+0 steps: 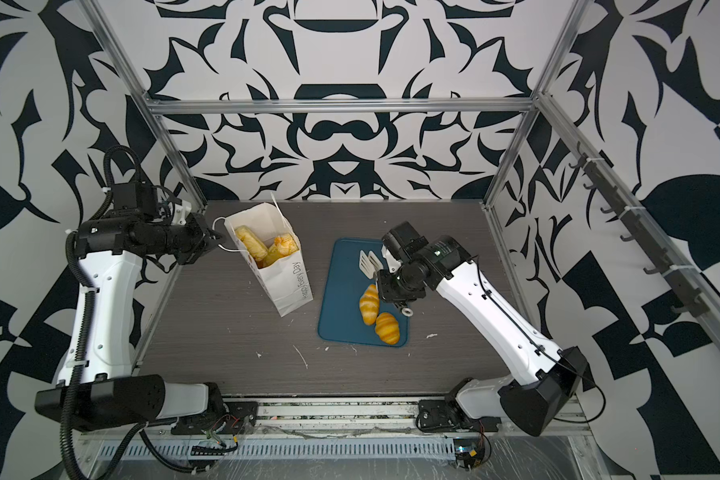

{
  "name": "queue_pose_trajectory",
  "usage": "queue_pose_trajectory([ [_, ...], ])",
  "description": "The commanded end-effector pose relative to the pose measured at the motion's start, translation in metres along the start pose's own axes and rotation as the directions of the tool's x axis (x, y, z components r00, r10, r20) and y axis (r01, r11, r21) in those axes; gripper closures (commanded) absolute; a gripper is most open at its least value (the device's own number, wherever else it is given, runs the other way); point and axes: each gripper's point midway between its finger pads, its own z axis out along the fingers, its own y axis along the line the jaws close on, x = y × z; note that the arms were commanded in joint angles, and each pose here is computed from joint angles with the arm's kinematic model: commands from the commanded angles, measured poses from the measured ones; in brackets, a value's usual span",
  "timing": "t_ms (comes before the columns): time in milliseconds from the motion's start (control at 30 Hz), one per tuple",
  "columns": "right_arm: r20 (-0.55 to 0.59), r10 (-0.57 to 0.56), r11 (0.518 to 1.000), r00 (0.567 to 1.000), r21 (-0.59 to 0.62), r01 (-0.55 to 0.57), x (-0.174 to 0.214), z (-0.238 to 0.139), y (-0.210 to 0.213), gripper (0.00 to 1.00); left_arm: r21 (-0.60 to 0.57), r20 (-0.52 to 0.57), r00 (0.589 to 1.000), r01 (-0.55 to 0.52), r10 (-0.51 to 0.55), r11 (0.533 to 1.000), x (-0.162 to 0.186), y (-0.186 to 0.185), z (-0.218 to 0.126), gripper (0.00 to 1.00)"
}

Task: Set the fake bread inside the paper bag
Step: 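Move the open tongs back over the tray above the striped croissant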

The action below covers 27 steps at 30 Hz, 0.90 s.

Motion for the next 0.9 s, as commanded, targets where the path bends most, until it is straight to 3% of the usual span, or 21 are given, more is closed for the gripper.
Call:
queue_pose_trajectory([
  [0,-0.017,0.025,1.000,1.000,0.008,-0.025,0.006,0.003,-0.006,0.66,0.002,-0.015,1.000,0.012,-0.012,1.000,0.008,0.001,-0.004,1.00],
  [867,-0.176,0.067,0.997,0.982,0.045,-0.060,0.040,0.043,-0.022,0.58,0.003,-0.016,1.000,0.015,-0.015,1.000,0.001,0.001,0.002,1.00],
])
